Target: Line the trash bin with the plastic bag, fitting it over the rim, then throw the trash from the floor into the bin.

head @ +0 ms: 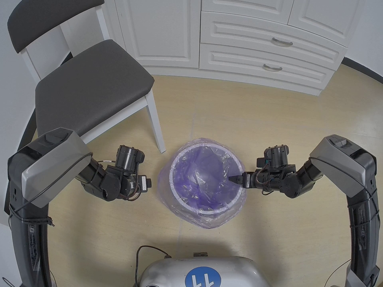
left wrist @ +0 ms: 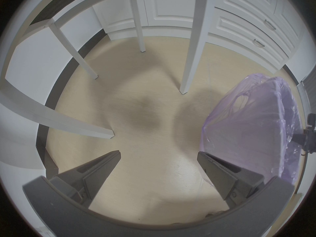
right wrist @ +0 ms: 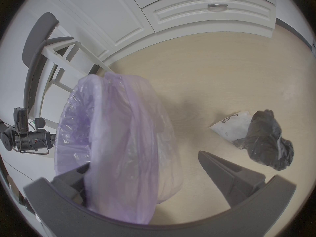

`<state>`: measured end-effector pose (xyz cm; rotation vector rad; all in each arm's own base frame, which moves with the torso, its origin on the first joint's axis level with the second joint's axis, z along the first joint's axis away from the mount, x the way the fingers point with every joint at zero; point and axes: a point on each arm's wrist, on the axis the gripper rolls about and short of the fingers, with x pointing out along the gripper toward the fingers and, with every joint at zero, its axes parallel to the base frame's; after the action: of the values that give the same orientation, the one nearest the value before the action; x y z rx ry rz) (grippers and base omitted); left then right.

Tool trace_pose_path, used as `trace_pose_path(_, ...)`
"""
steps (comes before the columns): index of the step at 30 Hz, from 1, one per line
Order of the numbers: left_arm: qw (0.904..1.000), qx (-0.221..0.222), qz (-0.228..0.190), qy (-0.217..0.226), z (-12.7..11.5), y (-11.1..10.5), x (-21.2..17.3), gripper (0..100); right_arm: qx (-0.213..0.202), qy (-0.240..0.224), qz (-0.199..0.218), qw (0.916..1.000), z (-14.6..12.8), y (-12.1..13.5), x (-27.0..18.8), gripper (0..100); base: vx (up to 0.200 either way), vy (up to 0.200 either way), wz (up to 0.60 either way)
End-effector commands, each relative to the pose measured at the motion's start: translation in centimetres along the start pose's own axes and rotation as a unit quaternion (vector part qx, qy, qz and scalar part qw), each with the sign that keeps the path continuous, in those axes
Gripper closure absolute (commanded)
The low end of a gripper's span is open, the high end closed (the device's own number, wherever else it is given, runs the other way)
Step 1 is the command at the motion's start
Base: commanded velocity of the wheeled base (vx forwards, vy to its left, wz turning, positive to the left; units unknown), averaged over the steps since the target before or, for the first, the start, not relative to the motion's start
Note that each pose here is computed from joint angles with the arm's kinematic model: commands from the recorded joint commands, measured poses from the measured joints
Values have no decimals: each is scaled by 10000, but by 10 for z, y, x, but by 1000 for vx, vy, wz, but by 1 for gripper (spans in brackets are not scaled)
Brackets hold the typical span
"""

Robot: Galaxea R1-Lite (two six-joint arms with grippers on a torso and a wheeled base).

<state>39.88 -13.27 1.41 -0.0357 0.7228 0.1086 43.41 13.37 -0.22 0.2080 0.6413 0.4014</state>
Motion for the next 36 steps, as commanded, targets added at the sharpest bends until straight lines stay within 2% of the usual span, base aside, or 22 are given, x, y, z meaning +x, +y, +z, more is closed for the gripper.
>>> trace_pose_path(1, 10000, -15, 19, 15, -2, 1, 1, 0, 12, 117, -13, 9999, -11, -3, 10, 0, 0, 0, 0)
trace_pose_path(12, 10000, -40, 25, 6, -1, 2, -2, 0, -108, -148, 209, 9996, 13, 27, -24, 0, 0, 0, 0)
trace_pose_path(15, 10000, -55, 56, 1, -2, 5, -4, 0, -119, -292, 172, 9994, 24, 24, -38, 0, 0, 0, 0)
trace_pose_path(20, 9999, -93, 120, -53, 0, 16, -9, 0, -59, -400, -13, 9992, 34, 4, -58, 0, 0, 0, 0)
trace_pose_path(24, 9997, -173, 118, -136, 6, 19, -14, 0, -194, -499, -98, 9985, 43, -7, -72, 0, 0, 0, 0)
trace_pose_path(36, 9997, -153, 101, -127, 4, 16, -17, 0, -318, -333, 24, 9989, 35, -10, -75, 0, 0, 0, 0)
